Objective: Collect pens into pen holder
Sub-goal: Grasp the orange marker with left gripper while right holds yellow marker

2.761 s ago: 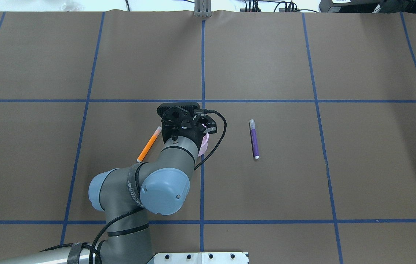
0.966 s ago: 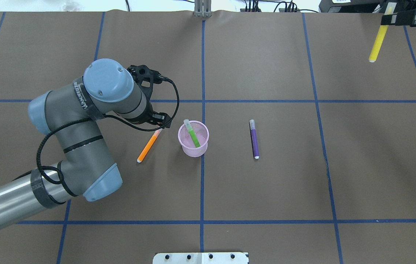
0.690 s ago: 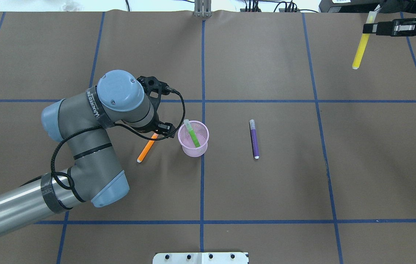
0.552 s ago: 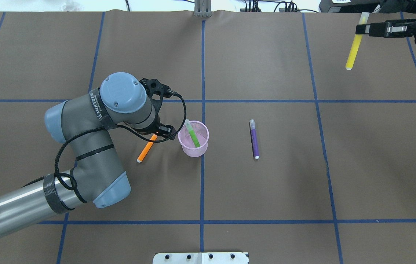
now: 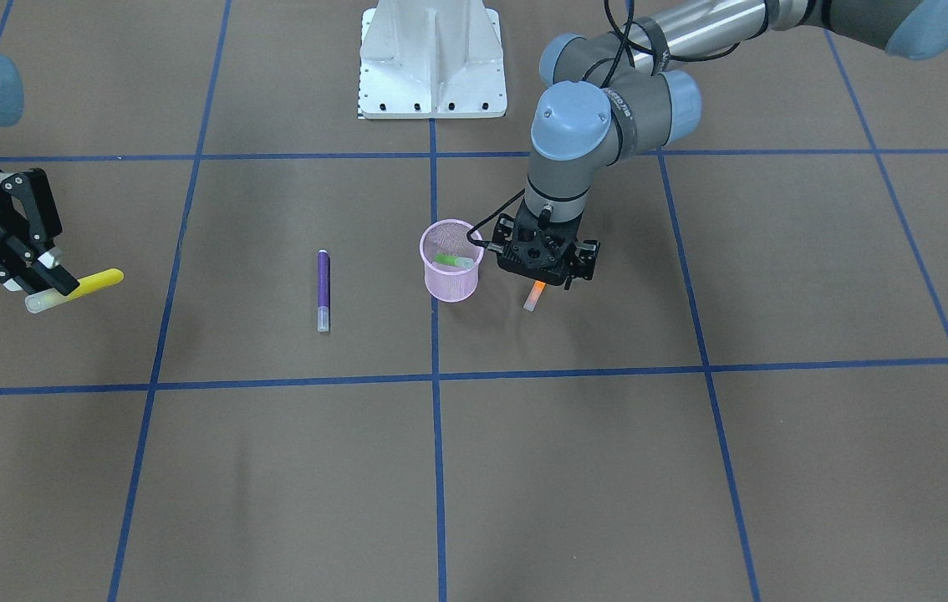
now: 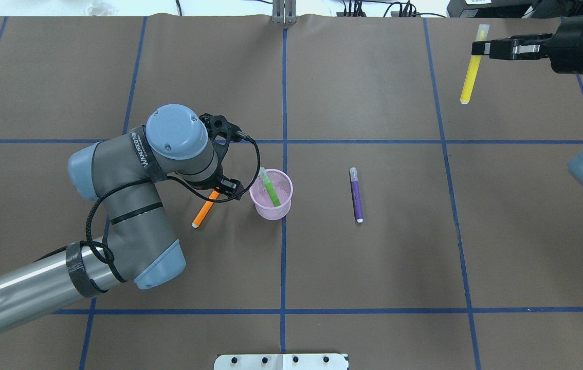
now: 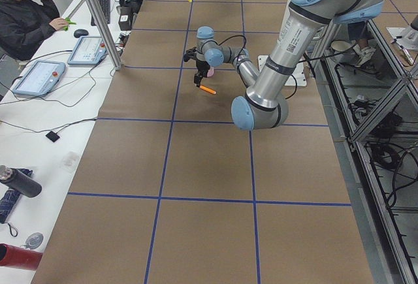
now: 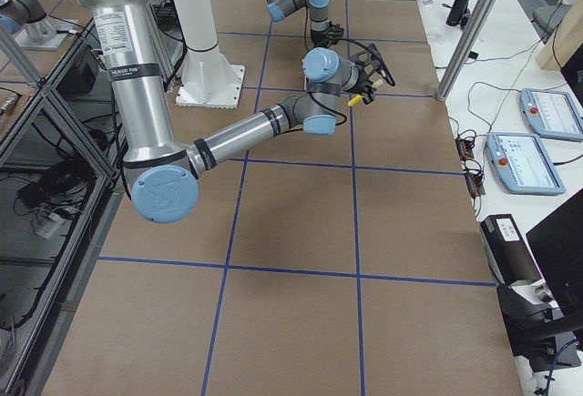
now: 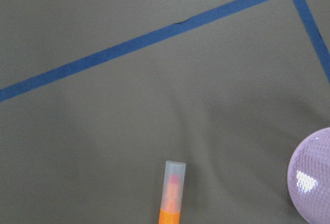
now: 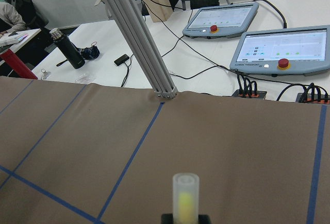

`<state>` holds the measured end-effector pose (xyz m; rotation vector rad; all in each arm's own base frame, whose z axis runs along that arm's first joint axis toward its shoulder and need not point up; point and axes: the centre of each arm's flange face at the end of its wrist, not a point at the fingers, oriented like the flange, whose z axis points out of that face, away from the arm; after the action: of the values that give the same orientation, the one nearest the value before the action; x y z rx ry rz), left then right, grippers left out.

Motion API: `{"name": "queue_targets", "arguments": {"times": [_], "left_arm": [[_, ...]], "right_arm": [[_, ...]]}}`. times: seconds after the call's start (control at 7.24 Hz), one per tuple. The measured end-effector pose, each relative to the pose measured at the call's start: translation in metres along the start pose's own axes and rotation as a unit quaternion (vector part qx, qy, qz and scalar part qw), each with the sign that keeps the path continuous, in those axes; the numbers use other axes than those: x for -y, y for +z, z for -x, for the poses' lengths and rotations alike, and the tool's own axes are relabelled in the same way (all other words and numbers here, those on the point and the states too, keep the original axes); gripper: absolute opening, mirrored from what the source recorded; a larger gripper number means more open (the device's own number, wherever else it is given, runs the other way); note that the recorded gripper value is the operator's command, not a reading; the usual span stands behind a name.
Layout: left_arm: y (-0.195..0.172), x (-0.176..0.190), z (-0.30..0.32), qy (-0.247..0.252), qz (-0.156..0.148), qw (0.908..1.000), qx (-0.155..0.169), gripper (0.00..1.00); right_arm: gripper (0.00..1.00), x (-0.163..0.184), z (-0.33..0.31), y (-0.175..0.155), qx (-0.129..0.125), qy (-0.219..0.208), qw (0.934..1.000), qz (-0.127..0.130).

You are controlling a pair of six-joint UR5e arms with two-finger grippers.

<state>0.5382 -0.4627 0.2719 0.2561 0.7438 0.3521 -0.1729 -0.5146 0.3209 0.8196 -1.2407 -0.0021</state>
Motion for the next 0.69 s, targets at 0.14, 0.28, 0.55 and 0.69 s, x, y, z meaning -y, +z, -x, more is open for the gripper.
{"name": "queue_targets", "arguments": {"times": [0.14, 0.28, 0.55, 0.69], "left_arm": [[0.005, 0.0, 0.001, 0.001, 0.003, 1.0, 0.003, 0.9], [0.009, 0.0, 0.002, 0.001, 0.006, 1.0, 0.005, 0.84], [0.019, 0.001, 0.004, 0.003, 0.009, 0.9999, 0.007, 0.56], [0.023, 0.003, 0.005, 0.003, 0.008, 0.9999, 0.006, 0.39]], "right_arm": [[0.0, 0.0, 0.007, 0.003, 0.006, -0.003, 1.0, 0.0], [0.0, 0.002, 0.015, 0.006, 0.013, -0.007, 0.9999, -0.001], [0.0, -0.002, 0.024, 0.015, 0.017, -0.01, 0.9998, -0.001], [0.0, -0.004, 0.026, 0.018, 0.016, -0.011, 0.9998, -0.001]]}}
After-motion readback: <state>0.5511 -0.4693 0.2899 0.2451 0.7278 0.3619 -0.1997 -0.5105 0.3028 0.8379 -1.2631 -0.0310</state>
